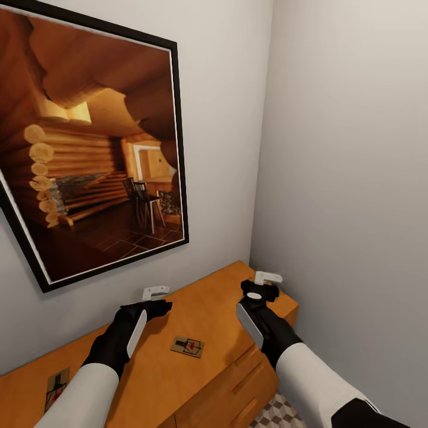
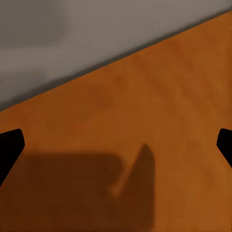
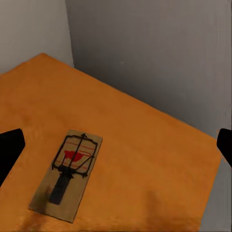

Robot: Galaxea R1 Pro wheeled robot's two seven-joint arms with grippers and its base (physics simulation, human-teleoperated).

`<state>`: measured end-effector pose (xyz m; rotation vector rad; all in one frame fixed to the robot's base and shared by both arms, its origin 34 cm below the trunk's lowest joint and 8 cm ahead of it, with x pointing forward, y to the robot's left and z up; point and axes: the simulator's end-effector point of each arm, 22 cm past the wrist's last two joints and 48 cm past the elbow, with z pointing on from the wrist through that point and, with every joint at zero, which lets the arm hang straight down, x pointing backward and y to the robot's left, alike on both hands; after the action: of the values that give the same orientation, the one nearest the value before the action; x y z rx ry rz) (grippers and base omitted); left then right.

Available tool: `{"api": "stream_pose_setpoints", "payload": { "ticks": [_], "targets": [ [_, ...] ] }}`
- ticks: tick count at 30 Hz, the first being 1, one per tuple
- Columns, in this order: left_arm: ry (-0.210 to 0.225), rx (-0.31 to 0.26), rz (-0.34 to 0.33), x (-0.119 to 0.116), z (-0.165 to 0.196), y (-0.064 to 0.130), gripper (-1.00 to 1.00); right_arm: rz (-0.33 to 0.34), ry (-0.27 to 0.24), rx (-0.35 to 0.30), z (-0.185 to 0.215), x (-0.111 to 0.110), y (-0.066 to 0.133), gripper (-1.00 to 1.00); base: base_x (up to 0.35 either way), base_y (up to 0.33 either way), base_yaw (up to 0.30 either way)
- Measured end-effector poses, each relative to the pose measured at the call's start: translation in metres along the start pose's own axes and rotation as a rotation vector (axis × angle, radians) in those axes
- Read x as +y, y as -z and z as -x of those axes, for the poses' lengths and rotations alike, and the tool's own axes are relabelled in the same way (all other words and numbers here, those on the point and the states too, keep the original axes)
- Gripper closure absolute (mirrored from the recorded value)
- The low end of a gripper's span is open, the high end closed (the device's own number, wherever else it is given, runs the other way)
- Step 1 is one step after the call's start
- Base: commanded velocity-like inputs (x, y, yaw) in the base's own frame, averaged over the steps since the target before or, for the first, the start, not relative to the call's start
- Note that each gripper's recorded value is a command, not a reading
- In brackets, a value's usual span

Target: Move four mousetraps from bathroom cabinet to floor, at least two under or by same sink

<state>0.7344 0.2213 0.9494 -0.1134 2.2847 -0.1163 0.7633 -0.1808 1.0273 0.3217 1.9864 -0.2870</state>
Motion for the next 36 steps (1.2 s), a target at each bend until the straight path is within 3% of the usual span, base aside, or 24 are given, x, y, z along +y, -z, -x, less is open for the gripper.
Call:
{"api": "stream_pose_setpoints", "payload": {
  "ticks": [7,11,36],
  "targets": [
    [0.0,0.0,0.002,0.001,0.0,0.0,-1.0,0.095,-0.069,0.107,-0.031,0.033,0.011,-1.0,0.0,0.0,0.0],
    [0.0,0.0,0.001,0.001,0.0,0.0,-1.0,0.109,-0.088,0.132,-0.037,0.038,0.013,-1.0,0.0,0.0,0.0],
    [0.0,-0.001,0.001,0.001,0.0,0.0,-1.0,0.116,-0.102,0.138,-0.039,0.04,0.014,-1.0,0.0,0.0,0.0]
  ]
}}
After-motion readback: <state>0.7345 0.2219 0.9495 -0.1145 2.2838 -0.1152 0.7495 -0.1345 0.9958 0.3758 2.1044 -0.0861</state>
